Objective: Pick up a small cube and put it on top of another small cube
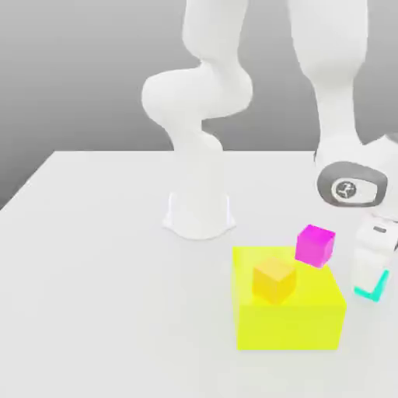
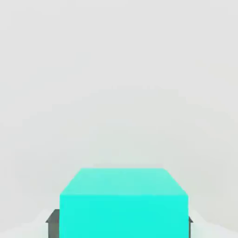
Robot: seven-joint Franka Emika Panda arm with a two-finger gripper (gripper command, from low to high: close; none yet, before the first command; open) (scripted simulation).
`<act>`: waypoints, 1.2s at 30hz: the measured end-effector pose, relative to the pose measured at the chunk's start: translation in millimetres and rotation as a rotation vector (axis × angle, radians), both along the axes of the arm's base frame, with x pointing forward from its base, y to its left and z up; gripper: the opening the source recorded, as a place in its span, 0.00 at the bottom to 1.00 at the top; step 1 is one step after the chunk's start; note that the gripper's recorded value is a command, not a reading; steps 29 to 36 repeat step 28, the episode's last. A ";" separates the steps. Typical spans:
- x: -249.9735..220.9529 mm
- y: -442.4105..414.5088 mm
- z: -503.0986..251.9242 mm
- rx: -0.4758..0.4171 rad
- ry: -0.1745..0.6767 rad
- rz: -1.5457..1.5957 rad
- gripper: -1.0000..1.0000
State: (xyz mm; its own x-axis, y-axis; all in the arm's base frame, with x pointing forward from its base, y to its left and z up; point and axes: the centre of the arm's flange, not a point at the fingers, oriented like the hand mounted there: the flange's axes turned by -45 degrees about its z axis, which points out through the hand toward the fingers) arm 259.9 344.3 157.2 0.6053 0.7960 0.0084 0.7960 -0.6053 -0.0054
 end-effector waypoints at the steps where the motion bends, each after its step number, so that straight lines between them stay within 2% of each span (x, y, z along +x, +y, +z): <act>1: 0.0 -0.1 7.7 0.000 0.000 0.000 0.00; 5: 6.1 -9.3 34.5 -0.021 -0.006 -0.023 0.00; 9: 55.0 -61.2 62.8 -0.089 -0.037 -0.222 0.00; 12: 68.1 -82.8 90.5 -0.113 -0.051 -0.322 0.00; 13: 88.4 -113.7 100.7 -0.117 -0.049 -0.425 0.00; 16: 106.2 -157.9 132.9 -0.101 -0.038 -0.590 0.00; 20: 114.4 -211.4 176.6 -0.031 -0.004 -0.787 0.00; 25: 115.7 -223.3 133.0 -0.008 0.005 -0.830 0.00; 26: 115.1 -223.5 125.2 -0.008 0.006 -0.831 1.00; 36: 115.1 -223.5 125.2 -0.008 0.006 -0.831 1.00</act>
